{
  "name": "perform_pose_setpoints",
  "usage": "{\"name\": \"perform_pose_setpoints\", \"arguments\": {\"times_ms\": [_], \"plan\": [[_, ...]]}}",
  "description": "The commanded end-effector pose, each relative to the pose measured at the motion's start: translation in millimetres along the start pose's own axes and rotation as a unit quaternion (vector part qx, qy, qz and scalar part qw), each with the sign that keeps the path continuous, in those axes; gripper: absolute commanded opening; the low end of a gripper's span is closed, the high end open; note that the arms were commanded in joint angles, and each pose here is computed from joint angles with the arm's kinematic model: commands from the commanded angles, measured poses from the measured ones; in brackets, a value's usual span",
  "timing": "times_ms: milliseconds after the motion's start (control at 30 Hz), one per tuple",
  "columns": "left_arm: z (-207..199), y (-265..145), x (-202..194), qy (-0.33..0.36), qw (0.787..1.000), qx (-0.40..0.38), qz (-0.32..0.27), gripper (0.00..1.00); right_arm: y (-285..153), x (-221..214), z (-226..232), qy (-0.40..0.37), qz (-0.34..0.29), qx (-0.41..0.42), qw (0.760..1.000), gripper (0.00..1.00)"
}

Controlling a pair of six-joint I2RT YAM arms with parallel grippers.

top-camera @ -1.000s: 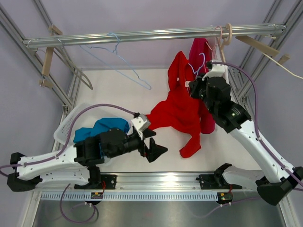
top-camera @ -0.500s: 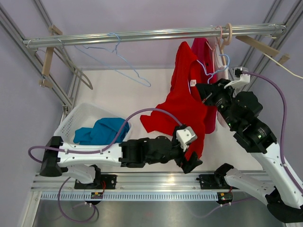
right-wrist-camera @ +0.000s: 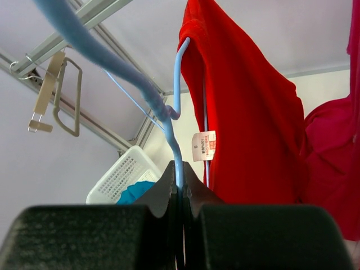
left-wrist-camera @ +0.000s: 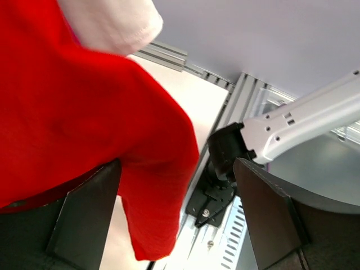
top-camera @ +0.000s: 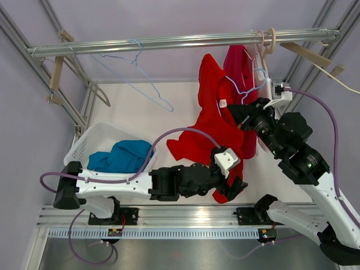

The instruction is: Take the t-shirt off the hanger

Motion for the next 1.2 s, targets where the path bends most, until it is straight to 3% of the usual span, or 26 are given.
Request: {"name": "perform_pose_setpoints", "arguments": {"times_ms": [0, 133, 233, 367, 400, 567, 767, 900, 1067, 1167], "plan": [[7.5, 5.9, 41.2, -0.009, 0.997, 0.038, -0.065, 0.86, -6.2, 2.2, 19.1, -0.006, 0.002, 0.049, 0.999, 0.00], [11.0, 10.7, 37.8, -0.002, 0.997, 0.052, -0.061, 0.80, -12.3, 1.9, 18.4, -0.014, 0.004, 0.049, 0.999, 0.00], [11.9, 14.9, 38.2, 0.006, 0.997, 0.059, -0.056, 0.61, -17.2, 2.7, 21.9, -0.020, 0.008, 0.059, 0.998, 0.00], [14.4, 13.7, 41.4, 0.008, 0.996, 0.066, -0.060, 0.23, -19.3, 0.4, 22.9, -0.024, 0.017, 0.063, 0.998, 0.00], [13.0, 13.6, 40.9, 0.007, 0.996, 0.063, -0.059, 0.02, -17.9, 1.0, 21.6, -0.024, 0.013, 0.059, 0.998, 0.00], [-35.6, 8.1, 29.7, 0.040, 0.997, -0.039, -0.046, 0.00, -7.6, 13.0, 19.3, -0.028, -0.021, 0.043, 0.998, 0.00], [-86.0, -6.1, -24.3, 0.061, 0.989, -0.132, 0.012, 0.00, 16.4, 50.1, 30.2, -0.023, -0.116, 0.041, 0.992, 0.00], [-88.7, -23.3, -46.6, 0.029, 0.989, -0.142, 0.037, 0.00, 23.6, 77.0, 51.9, -0.033, -0.152, 0.061, 0.986, 0.00], [-87.1, -31.7, -69.2, 0.020, 0.987, -0.150, 0.062, 0.00, 43.2, 80.4, 62.4, -0.047, -0.151, 0.067, 0.985, 0.00], [-90.8, -33.5, -85.3, 0.014, 0.983, -0.163, 0.084, 0.00, 32.7, 95.0, 67.4, -0.046, -0.164, 0.072, 0.983, 0.00]]}}
Point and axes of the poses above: each gripper's point midway between its finger pads, its own y axis out along the fingers, its own z axis along the line the jaws close on, x = y × z, the point moved 1 cm from there along -y, back along the fingers, and after that the axes turned 7 degrees about y, right-handed, at the moved point
